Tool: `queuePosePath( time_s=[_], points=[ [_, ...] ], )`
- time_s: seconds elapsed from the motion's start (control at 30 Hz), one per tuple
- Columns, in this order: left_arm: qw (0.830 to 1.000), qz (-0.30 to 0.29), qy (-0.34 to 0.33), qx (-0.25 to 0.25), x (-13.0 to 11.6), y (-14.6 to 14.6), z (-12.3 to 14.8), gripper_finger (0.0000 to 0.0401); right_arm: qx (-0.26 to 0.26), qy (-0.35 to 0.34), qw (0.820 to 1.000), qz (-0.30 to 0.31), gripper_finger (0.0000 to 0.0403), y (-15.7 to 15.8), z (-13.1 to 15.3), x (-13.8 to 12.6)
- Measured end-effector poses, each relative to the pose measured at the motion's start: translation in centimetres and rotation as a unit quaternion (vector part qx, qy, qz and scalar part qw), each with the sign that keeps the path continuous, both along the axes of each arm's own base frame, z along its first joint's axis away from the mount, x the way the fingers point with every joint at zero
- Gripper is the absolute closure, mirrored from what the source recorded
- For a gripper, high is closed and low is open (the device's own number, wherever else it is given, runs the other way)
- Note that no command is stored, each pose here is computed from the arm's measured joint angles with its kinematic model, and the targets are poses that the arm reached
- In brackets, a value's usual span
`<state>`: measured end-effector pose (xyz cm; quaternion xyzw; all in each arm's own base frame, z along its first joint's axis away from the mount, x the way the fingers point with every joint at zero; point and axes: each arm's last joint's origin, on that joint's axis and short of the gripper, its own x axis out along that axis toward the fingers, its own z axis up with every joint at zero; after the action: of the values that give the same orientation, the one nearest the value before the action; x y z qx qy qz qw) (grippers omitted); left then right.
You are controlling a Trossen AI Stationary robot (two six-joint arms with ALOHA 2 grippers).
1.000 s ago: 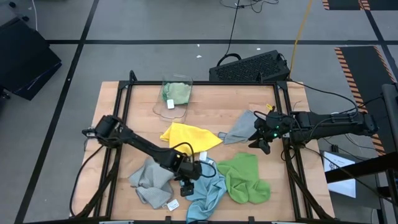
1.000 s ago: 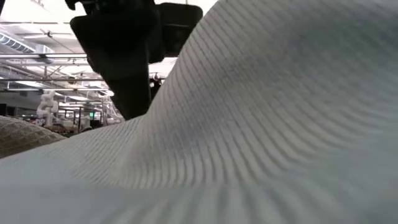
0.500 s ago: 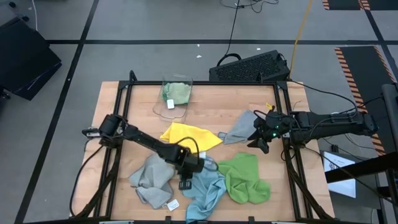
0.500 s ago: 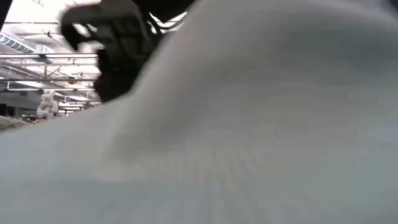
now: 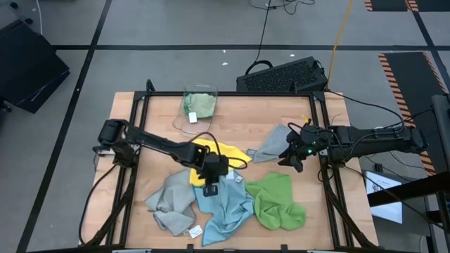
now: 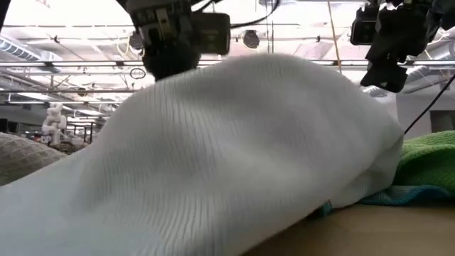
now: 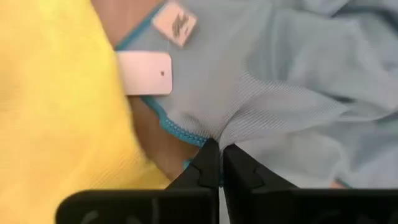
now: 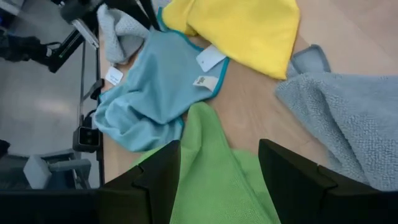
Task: Fold microfiber towels
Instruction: Fold the blue microfiber cloth
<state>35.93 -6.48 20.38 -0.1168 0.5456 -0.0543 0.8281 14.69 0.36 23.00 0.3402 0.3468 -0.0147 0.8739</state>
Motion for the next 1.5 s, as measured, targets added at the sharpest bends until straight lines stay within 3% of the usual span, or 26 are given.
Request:
queuePosePath(
  time_s=[0.33, 0.47, 0.6, 0.7, 0.8, 1.0, 1.27, 1.4, 1.5],
  points=[
    [0.999, 0.018, -0.026, 0.034, -2.6, 1.0, 4.5, 0.0398, -0.01, -0.081, 0.996, -0.043, 0.0194, -0.4, 1.2, 1.3],
    [0.998, 0.013, -0.051, 0.026, -3.2, 1.0, 5.8, 0.0398, 0.031, -0.109, 0.991, -0.071, 0.0194, -0.5, 1.6, 2.4],
    [0.999, -0.001, -0.032, -0.023, -3.3, 0.5, 5.6, 0.0398, 0.08, -0.088, 0.988, -0.098, 0.0194, -0.9, 0.8, 3.8],
    [0.999, -0.004, -0.044, -0.027, -3.2, -0.3, 6.1, 0.0398, 0.106, -0.076, 0.989, -0.067, 0.019, -0.9, 0.0, 5.0],
    [0.998, -0.013, -0.052, -0.022, -3.3, -1.0, 6.5, 0.0398, 0.099, -0.09, 0.991, -0.024, 0.0168, -0.8, -0.6, 6.5],
    [1.0, -0.013, -0.001, -0.02, -4.0, -2.3, 4.6, 0.0394, 0.051, -0.119, 0.991, 0.042, 0.011, -0.9, -2.8, 9.5],
    [0.999, 0.0, 0.04, -0.035, -5.1, -4.8, 3.2, 0.0394, 0.108, -0.038, 0.993, 0.005, 0.0111, -1.2, -6.9, 13.3],
    [0.996, 0.024, 0.076, -0.042, -6.0, -6.1, 1.8, 0.0367, 0.128, -0.025, 0.991, 0.015, 0.0111, -1.2, -7.2, 15.2],
    [0.993, 0.046, 0.091, -0.054, -6.4, -6.4, 1.5, 0.0324, 0.139, -0.019, 0.99, 0.028, 0.0112, -1.2, -7.5, 15.5]
  ],
)
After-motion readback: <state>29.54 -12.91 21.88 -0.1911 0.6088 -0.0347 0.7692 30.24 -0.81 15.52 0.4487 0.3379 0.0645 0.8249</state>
